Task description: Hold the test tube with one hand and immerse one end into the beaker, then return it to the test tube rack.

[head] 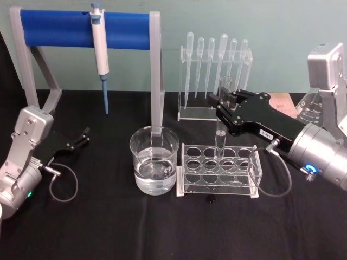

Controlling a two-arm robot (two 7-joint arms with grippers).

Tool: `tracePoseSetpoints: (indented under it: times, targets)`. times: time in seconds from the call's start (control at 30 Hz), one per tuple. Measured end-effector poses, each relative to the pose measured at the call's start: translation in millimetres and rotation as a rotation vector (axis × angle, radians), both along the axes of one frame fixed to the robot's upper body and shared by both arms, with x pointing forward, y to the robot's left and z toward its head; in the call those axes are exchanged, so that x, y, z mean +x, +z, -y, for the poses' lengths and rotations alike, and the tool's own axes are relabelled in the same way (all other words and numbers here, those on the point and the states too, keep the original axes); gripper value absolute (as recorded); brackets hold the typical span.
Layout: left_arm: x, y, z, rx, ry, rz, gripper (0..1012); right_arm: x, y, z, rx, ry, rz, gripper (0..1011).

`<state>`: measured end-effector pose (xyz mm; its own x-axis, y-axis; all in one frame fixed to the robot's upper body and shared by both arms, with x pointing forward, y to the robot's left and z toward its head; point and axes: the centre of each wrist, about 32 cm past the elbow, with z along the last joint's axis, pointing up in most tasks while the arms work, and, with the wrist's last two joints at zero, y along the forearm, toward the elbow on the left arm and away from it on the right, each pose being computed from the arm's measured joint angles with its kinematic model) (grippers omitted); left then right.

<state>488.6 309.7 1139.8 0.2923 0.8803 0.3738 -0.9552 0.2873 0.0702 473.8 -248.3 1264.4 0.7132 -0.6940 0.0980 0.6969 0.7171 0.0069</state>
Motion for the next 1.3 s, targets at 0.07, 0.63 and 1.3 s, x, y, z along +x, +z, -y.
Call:
tracePoseSetpoints:
  times: [0.07,0.63,1.3]
  targets:
    - [0.0,0.0,0.0,0.0,0.0,0.0,1000,0.0,0.0,0.0,0.0,0.0,0.0,225]
    - [0.0,0.0,0.0,0.0,0.0,0.0,1000,36.0,21.1,-61.6,0.072,0.16,0.031,225]
    - [0.0,0.0,0.0,0.0,0.0,0.0,1000,46.5,-61.4,-77.7,0.04,0.173,-0.072,225]
